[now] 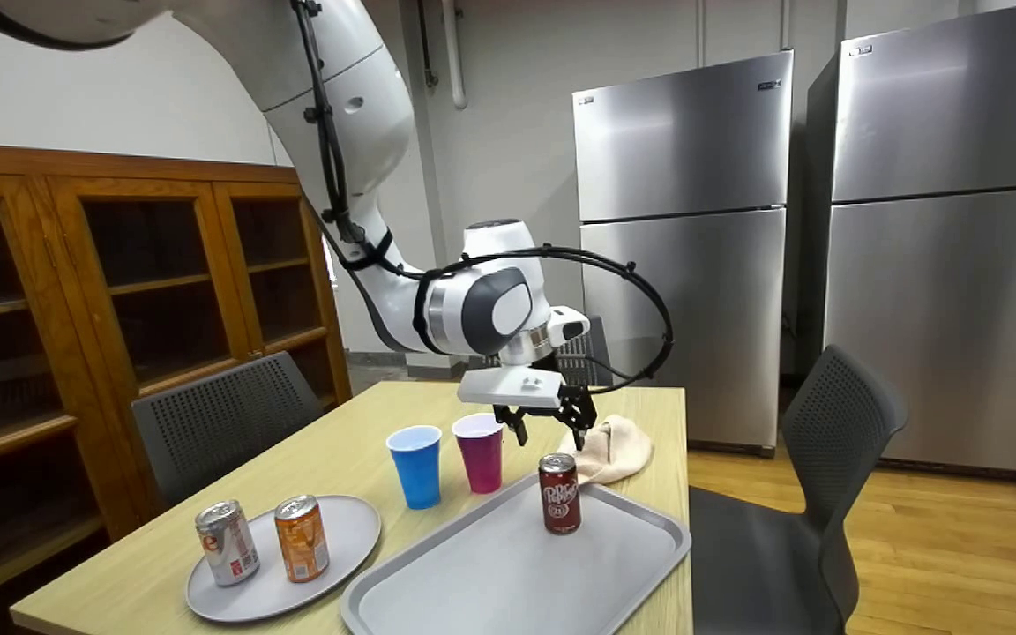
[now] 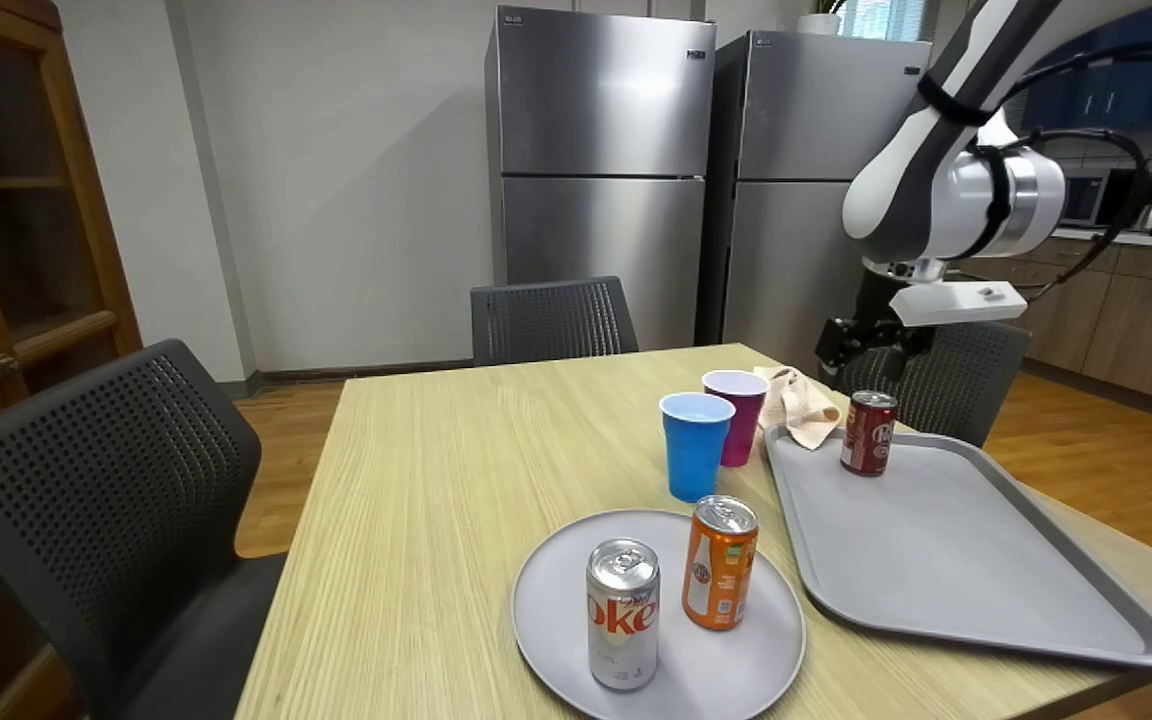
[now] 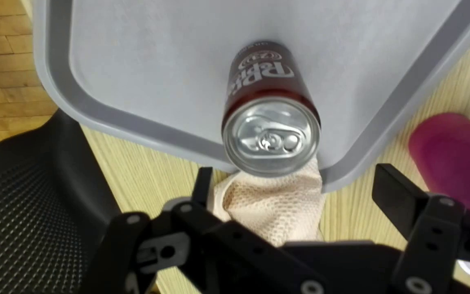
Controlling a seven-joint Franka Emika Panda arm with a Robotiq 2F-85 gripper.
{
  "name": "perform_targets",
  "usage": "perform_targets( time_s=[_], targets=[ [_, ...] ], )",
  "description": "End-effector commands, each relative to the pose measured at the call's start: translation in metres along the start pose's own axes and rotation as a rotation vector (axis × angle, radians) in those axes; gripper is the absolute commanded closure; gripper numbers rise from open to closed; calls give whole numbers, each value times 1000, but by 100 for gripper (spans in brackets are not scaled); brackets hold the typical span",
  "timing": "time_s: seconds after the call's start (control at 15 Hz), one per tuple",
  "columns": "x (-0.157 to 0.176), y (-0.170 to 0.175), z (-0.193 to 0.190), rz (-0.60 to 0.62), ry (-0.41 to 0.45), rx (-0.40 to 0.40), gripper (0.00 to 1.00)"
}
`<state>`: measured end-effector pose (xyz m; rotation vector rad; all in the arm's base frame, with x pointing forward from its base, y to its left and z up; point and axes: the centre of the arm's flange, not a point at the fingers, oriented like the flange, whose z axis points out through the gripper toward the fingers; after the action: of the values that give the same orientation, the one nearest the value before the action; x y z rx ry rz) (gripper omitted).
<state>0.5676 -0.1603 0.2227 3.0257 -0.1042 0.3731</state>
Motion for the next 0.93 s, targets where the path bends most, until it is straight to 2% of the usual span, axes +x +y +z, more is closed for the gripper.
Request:
perform_targets(
  time_s=[0.0, 0.33, 0.87],
  targets=[
    [-1, -16, -47, -45, 80, -4, 0],
    [4, -49, -93, -137, 160, -12, 0],
    [1, -135, -146, -313, 211, 30, 0]
  ],
)
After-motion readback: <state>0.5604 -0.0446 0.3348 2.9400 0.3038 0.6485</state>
